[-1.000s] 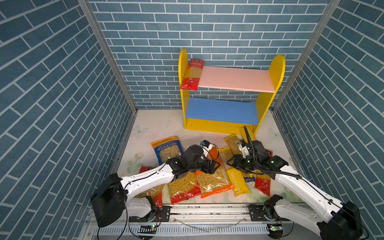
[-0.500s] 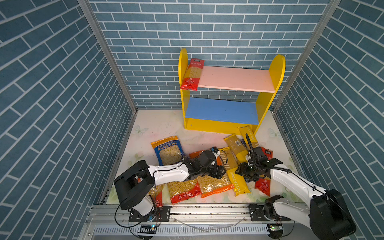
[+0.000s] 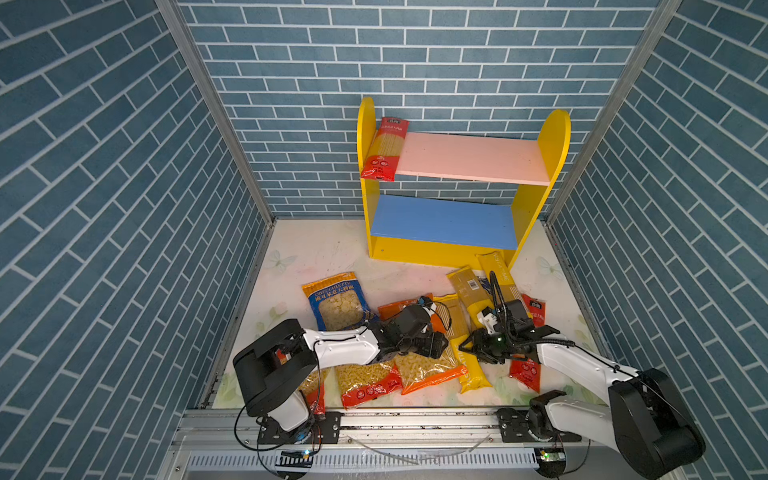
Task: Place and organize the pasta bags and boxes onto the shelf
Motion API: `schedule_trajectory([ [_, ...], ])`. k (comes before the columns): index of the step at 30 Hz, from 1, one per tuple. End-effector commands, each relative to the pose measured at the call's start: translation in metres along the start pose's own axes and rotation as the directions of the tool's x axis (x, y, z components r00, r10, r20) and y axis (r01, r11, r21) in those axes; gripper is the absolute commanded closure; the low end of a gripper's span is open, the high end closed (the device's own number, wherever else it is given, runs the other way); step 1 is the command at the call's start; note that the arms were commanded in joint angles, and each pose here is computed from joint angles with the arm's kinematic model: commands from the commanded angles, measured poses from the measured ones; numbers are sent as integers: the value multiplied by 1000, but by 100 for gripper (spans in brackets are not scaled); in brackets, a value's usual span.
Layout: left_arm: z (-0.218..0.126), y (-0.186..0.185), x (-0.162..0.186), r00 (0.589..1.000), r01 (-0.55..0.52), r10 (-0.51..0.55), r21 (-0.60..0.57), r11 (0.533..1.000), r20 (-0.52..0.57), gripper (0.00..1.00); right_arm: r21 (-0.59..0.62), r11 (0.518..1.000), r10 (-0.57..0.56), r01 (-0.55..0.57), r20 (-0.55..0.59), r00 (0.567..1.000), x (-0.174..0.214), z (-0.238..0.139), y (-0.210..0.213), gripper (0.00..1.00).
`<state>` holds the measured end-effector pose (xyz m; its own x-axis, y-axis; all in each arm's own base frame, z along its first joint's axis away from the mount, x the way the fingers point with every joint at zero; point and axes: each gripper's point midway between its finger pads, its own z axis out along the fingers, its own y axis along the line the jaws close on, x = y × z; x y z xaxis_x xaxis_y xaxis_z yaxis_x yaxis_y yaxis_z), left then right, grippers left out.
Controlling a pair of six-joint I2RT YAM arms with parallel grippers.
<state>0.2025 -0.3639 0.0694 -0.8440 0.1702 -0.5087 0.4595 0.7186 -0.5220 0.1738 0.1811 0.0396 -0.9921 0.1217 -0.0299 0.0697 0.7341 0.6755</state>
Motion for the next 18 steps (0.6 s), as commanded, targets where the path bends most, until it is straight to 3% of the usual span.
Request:
schedule_trajectory([
  [1, 3, 17, 10, 999, 33, -35, -64, 997, -33, 21, -94, 994, -49, 48, -11, 999, 9, -6, 18, 65],
  [12, -39, 10, -47, 982, 147, -154, 69, 987, 106, 20, -151, 979, -117, 138, 138, 984, -11, -56, 70, 99],
  [18, -71, 9, -71, 967, 173, -189, 104, 979, 172, 19, -251, 950, -134, 187, 214, 968, -19, -91, 115, 100],
])
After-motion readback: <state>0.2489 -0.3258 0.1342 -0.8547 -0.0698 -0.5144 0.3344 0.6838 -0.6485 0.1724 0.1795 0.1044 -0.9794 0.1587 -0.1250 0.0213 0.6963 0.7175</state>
